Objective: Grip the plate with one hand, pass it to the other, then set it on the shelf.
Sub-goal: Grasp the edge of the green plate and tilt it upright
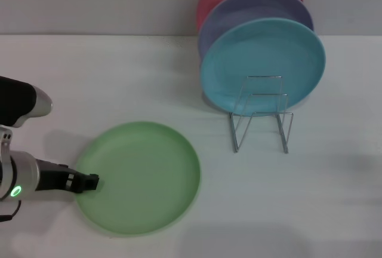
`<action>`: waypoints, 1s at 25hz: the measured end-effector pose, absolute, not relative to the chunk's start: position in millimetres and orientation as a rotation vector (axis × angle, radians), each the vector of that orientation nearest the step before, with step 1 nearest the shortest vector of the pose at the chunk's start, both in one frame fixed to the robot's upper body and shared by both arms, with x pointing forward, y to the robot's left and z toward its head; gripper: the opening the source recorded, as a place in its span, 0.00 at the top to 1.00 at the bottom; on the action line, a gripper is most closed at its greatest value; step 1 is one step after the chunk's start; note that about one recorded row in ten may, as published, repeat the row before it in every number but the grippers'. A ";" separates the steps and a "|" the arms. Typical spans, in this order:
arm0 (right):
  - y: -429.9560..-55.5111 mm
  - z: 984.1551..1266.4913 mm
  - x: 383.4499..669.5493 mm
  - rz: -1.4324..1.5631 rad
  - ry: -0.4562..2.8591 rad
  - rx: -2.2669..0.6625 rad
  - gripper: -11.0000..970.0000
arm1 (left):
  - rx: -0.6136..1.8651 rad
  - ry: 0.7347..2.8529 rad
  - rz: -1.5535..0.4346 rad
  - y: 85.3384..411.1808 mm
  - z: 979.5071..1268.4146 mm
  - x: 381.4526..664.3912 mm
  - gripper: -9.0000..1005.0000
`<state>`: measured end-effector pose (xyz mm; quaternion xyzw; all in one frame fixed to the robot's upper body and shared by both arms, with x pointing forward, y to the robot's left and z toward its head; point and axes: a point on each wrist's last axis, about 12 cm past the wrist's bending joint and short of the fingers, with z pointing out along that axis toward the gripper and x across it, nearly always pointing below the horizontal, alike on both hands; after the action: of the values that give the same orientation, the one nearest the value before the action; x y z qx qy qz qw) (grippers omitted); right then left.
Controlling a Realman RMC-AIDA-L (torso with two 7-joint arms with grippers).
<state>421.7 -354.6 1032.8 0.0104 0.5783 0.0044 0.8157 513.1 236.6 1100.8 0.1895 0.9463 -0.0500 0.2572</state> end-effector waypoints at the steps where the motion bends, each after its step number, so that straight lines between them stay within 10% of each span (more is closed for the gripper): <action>1: -354.6 1032.8 421.5 0.009 1.233 0.022 0.15 | 0.521 2.567 -0.135 236.1 1100.6 512.8 0.23; 25: -354.4 1034.2 420.4 0.009 1.220 0.018 0.15 | 0.565 2.531 -0.122 235.2 1104.2 515.3 0.87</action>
<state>420.4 -354.4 1034.2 0.0084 0.5728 0.0041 0.8196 515.3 235.2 1104.2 0.2095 0.9389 -0.0451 0.2692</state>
